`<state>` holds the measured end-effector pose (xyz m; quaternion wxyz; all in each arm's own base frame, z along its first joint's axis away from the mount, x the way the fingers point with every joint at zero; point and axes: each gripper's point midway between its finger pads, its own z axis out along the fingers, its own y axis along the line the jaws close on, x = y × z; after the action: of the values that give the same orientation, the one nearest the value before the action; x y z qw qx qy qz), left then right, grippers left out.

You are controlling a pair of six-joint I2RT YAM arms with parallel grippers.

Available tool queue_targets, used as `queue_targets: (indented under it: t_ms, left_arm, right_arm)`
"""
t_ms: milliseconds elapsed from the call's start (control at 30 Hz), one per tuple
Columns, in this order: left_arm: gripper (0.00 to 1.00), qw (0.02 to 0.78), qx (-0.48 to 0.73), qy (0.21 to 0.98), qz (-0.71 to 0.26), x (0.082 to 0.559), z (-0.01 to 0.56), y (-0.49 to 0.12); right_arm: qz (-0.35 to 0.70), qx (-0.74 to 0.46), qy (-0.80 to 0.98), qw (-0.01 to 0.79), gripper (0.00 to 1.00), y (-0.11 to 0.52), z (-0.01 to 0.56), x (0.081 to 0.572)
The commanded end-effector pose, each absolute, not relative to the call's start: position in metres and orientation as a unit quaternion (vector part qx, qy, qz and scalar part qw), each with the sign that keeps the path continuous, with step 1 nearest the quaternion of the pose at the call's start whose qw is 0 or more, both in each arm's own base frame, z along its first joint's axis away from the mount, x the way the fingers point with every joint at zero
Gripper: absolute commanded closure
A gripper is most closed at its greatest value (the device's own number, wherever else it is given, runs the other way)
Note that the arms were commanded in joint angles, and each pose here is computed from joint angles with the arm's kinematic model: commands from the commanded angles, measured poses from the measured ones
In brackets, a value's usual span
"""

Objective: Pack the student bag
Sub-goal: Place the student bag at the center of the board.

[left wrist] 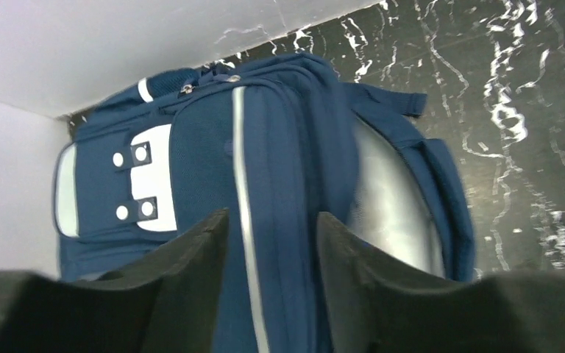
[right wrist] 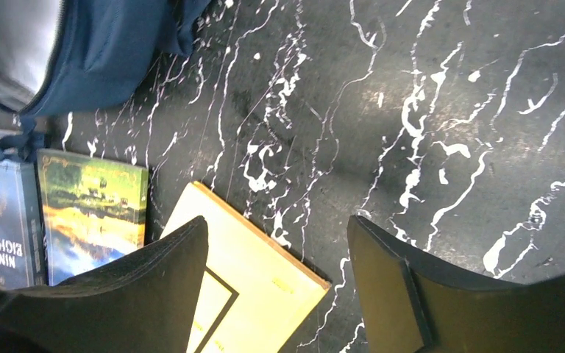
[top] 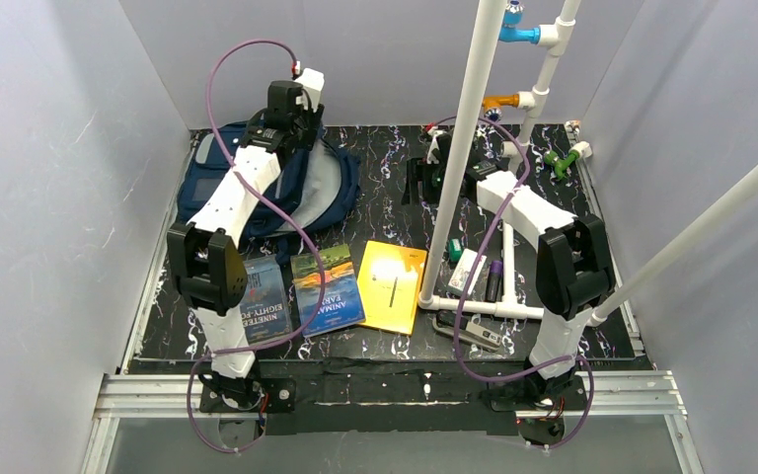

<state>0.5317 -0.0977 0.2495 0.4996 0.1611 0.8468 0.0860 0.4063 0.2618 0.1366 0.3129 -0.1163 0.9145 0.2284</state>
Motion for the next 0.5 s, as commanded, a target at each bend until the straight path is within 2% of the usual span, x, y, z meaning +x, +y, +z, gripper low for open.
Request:
queue_targets:
  t_ms: [0, 133, 233, 367, 467]
  left_arm:
    - [0.45, 0.531, 0.105, 0.839, 0.067, 0.500, 0.302, -0.088]
    - [0.27, 0.513, 0.057, 0.856, 0.004, 0.442, 0.322, -0.089]
    - [0.22, 0.486, 0.013, 0.871, -0.072, 0.382, 0.318, -0.096]
    - [0.07, 0.406, -0.029, 0.890, -0.204, 0.295, 0.265, -0.126]
    - [0.07, 0.359, -0.106, 0.900, -0.223, 0.247, 0.214, -0.121]
  right_arm:
    - [0.269, -0.156, 0.902, 0.300, 0.22, 0.271, 0.148, 0.383]
    - [0.285, -0.151, 0.893, 0.314, 0.22, 0.273, 0.153, 0.374]
    - [0.321, -0.139, 0.883, 0.312, 0.22, 0.281, 0.158, 0.364]
    - [0.382, -0.134, 0.862, 0.307, 0.22, 0.303, 0.164, 0.348]
    - [0.396, -0.140, 0.856, 0.302, 0.22, 0.310, 0.163, 0.341]
